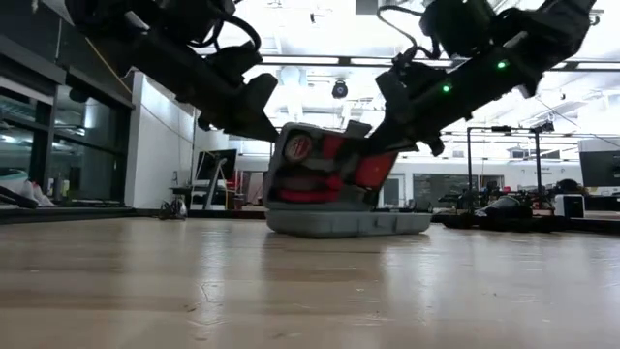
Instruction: Prefit tool cases
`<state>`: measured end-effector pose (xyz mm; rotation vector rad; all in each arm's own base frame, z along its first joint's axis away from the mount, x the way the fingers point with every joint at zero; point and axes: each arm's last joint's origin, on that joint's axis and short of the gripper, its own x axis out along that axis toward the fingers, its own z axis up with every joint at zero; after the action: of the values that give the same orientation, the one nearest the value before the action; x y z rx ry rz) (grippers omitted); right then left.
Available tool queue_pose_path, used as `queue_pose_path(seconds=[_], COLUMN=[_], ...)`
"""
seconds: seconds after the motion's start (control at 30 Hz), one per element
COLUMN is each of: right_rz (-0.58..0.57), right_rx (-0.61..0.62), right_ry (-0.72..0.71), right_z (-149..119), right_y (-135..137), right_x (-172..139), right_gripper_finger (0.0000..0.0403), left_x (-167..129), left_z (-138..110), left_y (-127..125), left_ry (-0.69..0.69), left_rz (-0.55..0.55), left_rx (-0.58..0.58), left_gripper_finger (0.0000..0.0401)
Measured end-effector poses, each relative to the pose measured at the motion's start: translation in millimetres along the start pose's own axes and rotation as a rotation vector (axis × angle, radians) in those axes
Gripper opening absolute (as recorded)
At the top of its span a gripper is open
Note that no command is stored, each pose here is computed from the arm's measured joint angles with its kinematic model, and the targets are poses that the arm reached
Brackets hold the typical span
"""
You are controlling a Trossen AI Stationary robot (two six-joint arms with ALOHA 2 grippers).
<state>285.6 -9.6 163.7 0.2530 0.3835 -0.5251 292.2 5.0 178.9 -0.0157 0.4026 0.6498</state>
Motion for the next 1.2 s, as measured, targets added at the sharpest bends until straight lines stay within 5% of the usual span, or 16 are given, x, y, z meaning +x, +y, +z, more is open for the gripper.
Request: queue_pose_path(seconds=[0.33,0.77,1.2], right_rz=[0.052,0.011,0.018], right_rx=[-0.004,-0.102,-0.124], right_ry=[-0.048,-0.053,-0.03], right_z=[24,74,75], right_y=[-22,-45,-42], right_x=[14,30,30], right_gripper_finger=[0.0,0.0,0.0], left_x=[-11,-21,-23], left_z=[16,26,25], left_y=[8,10,8], left_ry=[-0.058,-0.097,-0.097], left_rz=[0.031,-0.003,-0.009], left_rx=[0.085,0.058,0.062], left_gripper_finger=[0.0,0.0,0.0])
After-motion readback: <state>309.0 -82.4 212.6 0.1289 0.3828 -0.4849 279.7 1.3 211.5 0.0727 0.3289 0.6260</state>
